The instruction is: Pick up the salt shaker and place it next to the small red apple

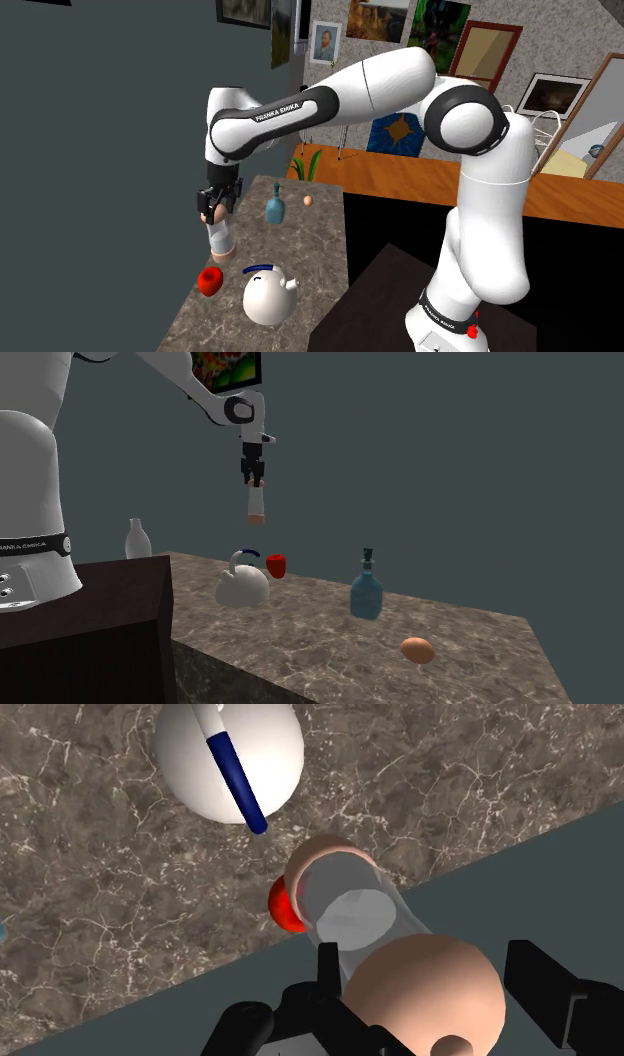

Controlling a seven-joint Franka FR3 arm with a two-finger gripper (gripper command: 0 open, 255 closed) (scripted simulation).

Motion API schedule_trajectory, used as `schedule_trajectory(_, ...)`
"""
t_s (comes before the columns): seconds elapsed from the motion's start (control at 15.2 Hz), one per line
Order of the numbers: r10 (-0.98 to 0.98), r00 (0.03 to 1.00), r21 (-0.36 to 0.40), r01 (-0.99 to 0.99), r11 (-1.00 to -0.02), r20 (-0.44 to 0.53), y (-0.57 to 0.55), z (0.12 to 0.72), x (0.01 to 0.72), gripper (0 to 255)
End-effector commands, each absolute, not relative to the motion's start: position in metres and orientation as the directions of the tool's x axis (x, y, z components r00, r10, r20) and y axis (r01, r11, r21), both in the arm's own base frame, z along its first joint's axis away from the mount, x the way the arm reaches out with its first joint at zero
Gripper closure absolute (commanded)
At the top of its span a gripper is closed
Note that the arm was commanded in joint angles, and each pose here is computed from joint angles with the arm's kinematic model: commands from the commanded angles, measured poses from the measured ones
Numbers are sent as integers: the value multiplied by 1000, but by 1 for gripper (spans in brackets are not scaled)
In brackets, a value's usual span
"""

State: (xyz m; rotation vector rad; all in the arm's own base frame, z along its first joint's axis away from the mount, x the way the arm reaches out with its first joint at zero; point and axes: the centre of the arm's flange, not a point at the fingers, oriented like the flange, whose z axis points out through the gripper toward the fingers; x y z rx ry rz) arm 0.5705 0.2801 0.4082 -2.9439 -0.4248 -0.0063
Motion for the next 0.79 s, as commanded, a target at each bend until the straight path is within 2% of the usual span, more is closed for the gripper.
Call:
schedule_trajectory(0.0,279,960,-164,280,-946,28,286,400,569,255)
schedule_trajectory(0.73,279,960,-164,280,-946,28,286,342,569,255)
